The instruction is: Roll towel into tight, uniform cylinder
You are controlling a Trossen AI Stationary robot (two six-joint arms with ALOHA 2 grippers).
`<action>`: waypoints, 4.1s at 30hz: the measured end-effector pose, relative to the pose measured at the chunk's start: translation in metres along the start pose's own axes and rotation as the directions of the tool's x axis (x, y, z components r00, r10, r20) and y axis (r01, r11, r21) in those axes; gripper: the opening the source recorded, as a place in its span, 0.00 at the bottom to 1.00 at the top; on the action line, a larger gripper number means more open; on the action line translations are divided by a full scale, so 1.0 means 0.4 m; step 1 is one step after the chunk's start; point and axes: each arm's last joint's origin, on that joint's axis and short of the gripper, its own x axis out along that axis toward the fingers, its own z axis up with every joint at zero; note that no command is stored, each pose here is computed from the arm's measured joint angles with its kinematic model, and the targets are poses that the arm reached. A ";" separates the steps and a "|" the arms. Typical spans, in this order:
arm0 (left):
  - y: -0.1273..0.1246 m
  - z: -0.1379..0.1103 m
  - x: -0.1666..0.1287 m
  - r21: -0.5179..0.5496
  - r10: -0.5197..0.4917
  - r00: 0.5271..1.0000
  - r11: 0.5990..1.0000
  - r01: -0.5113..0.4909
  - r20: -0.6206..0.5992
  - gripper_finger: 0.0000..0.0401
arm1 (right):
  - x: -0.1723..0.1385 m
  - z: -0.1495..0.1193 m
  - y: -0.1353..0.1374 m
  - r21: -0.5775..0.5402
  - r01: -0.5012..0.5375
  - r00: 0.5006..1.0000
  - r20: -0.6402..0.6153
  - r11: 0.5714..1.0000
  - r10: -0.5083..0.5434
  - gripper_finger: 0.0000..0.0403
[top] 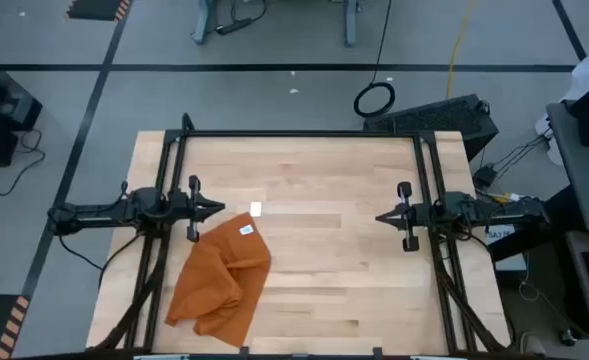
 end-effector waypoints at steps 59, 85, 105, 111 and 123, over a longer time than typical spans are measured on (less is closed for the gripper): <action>0.000 0.000 0.000 0.000 0.000 1.000 1.000 0.000 0.000 0.08 | 0.000 0.000 0.000 0.000 0.000 1.000 0.000 1.000 0.000 0.00; 0.000 0.000 0.000 0.000 0.000 1.000 1.000 0.000 0.000 0.08 | 0.000 0.000 0.000 0.000 0.000 1.000 -0.001 1.000 0.000 0.00; 0.000 0.000 0.000 0.000 0.000 1.000 1.000 0.000 0.000 0.08 | 0.000 0.002 -0.004 0.019 0.055 0.999 0.003 0.998 -0.055 0.00; 0.000 0.000 0.000 0.000 0.000 1.000 1.000 0.000 0.000 0.08 | 0.000 0.003 -0.004 0.025 0.053 0.999 0.007 0.998 -0.054 0.00; 0.000 0.006 0.000 0.000 0.002 1.000 1.000 -0.002 0.026 0.08 | -0.010 0.089 -0.018 0.209 0.053 0.998 0.002 0.976 -0.055 0.00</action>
